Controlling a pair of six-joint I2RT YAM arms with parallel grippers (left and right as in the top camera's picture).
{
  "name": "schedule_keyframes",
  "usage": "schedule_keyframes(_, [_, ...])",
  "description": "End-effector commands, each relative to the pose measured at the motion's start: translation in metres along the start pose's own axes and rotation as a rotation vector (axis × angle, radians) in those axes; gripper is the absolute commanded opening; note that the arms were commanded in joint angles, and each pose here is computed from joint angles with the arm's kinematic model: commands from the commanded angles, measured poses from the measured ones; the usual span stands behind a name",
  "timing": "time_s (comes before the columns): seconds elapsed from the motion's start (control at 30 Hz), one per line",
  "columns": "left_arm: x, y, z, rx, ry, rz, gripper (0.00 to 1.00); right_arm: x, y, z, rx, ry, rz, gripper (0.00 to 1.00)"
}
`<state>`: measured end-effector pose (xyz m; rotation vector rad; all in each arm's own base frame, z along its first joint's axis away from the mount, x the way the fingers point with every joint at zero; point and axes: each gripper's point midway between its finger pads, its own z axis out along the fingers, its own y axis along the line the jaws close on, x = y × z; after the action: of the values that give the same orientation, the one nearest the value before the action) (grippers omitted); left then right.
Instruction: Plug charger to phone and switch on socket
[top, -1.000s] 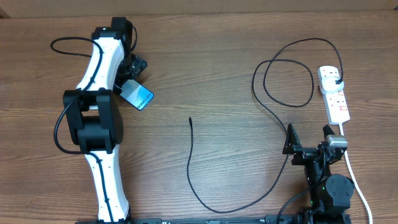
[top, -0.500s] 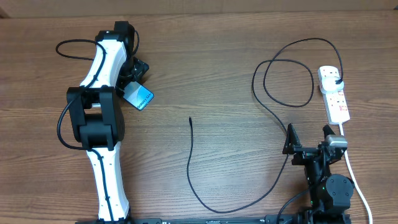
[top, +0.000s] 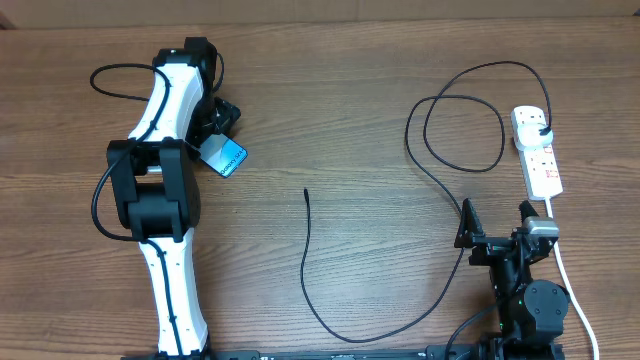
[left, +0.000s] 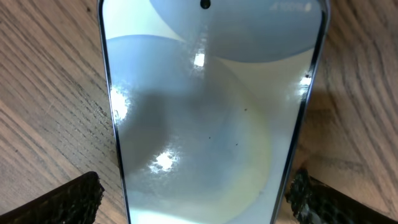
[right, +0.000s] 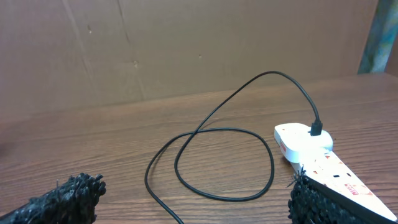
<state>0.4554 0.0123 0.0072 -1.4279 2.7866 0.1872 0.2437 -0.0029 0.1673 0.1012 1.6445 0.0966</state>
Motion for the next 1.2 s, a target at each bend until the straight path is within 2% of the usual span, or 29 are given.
schedule_keyframes(0.0, [0.008, 0.005, 0.008, -0.036, 0.025, 0.002, 1.0, 0.0, 0.0, 0.0, -0.001, -0.008, -0.007, 1.0])
schedule_keyframes(0.17, [0.008, 0.009, 0.008, -0.054, 0.019, -0.001, 1.0, 0.0, 0.0, 0.0, -0.001, -0.008, -0.007, 1.0])
schedule_keyframes(0.4, [0.006, 0.013, 0.009, -0.075, 0.001, -0.084, 1.0, 0.0, 0.0, 0.0, -0.001, -0.008, -0.007, 1.0])
schedule_keyframes(1.17, [0.011, 0.013, 0.047, -0.058, -0.008, -0.086, 1.0, 0.0, 0.0, 0.0, -0.001, -0.008, -0.007, 1.0])
